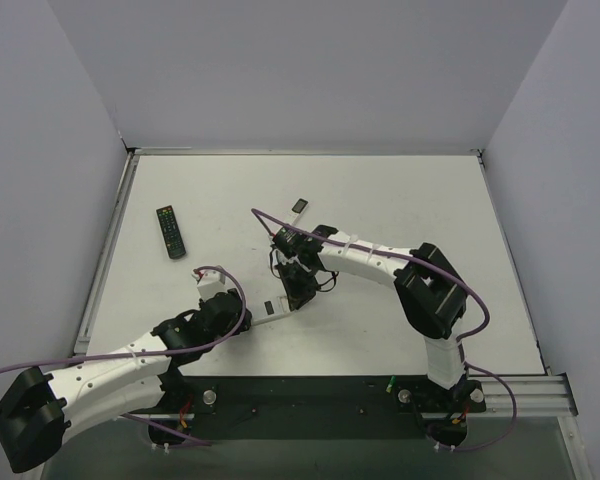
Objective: Load the batteries into the remote control
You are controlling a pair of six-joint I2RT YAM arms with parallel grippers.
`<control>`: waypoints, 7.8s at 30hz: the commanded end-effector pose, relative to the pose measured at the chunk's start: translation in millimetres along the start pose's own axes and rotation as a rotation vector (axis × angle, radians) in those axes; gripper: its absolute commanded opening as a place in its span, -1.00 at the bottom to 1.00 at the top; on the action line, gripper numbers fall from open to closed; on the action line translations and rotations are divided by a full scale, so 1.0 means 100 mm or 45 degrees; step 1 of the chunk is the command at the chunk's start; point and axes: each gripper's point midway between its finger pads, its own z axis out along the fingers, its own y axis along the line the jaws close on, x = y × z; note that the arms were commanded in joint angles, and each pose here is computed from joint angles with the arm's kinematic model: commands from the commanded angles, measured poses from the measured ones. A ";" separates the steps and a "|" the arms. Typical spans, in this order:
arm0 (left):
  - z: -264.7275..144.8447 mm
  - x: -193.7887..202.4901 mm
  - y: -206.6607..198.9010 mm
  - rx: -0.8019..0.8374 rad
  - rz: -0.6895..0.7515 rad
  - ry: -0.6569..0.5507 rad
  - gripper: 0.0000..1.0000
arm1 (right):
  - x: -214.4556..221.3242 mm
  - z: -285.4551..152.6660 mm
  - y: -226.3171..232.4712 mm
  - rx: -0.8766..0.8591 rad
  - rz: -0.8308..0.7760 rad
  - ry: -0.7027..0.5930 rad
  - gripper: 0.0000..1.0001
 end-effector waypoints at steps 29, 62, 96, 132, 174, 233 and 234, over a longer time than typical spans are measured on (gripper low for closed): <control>-0.02 -0.15 -0.14 0.071 -0.050 -0.072 0.05 | 0.05 0.01 0.04 0.039 0.064 0.111 -0.69; -0.05 -0.18 -0.04 0.032 -0.072 -0.103 0.27 | -0.27 0.10 0.08 0.088 -0.347 -0.150 -0.70; -0.09 -0.18 0.06 0.009 -0.180 -0.128 0.35 | 0.27 0.10 0.19 0.052 -0.285 0.020 -0.82; -0.14 -0.06 0.29 0.093 -0.672 -0.186 0.37 | 0.00 0.40 0.13 0.139 -1.127 -0.180 0.31; 0.31 -1.04 -0.39 0.294 -0.816 -0.279 0.53 | 0.12 0.37 0.11 -0.023 -0.850 -0.317 -0.46; 0.51 -0.58 -0.85 -0.236 0.147 0.028 -0.81 | -0.27 -0.69 -0.45 0.004 -0.299 -1.016 0.10; 0.51 -0.59 -0.87 -0.236 0.153 0.022 -0.83 | -0.30 -0.72 -0.50 0.026 -0.267 -1.039 0.09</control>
